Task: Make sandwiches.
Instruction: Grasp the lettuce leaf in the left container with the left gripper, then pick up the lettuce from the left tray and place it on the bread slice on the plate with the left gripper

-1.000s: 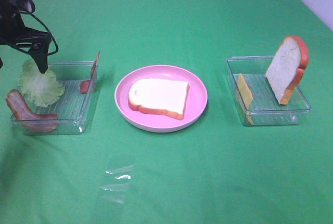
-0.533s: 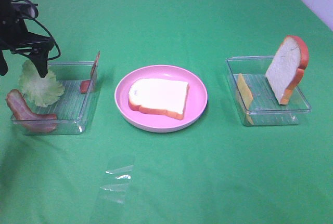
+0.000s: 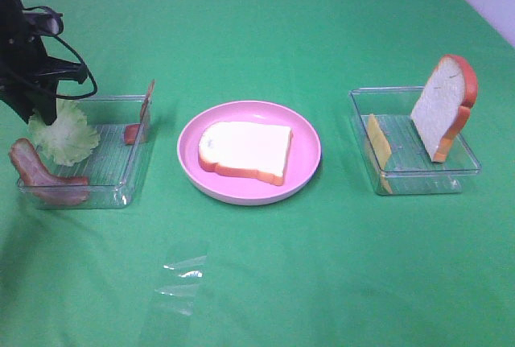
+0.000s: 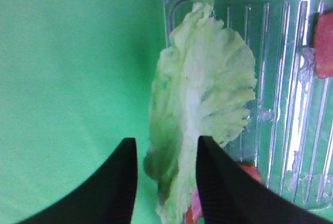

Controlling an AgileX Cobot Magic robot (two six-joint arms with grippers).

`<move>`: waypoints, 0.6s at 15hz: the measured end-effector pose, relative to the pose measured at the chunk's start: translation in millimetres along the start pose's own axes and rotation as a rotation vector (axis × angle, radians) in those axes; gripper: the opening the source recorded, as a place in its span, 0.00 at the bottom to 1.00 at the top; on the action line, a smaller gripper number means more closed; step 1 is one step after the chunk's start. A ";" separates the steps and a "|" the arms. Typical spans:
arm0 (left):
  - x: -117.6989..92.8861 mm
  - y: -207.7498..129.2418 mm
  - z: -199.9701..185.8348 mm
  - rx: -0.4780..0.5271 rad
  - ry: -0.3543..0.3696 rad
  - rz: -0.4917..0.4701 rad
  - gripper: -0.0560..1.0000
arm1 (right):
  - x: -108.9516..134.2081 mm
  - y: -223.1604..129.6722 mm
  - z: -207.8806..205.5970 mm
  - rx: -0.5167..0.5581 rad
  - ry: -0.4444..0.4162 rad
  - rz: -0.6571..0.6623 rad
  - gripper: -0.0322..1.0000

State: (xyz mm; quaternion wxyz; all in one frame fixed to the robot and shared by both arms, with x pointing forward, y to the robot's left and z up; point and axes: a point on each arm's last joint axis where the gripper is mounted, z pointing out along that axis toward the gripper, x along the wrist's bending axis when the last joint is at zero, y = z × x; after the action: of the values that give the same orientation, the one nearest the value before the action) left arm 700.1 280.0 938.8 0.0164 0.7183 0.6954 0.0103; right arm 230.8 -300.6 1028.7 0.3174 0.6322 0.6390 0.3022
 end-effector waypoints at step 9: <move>-4.1 -0.5 -7.4 -0.017 -0.045 0.029 0.05 | 0.0 0.0 0.0 0.000 0.000 0.000 0.96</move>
State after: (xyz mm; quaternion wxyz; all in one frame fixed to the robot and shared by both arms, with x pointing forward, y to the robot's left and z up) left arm 699.2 275.9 946.2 0.0378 0.7281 0.6844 0.0002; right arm 230.8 -300.6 1028.7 0.3174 0.6322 0.6390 0.3022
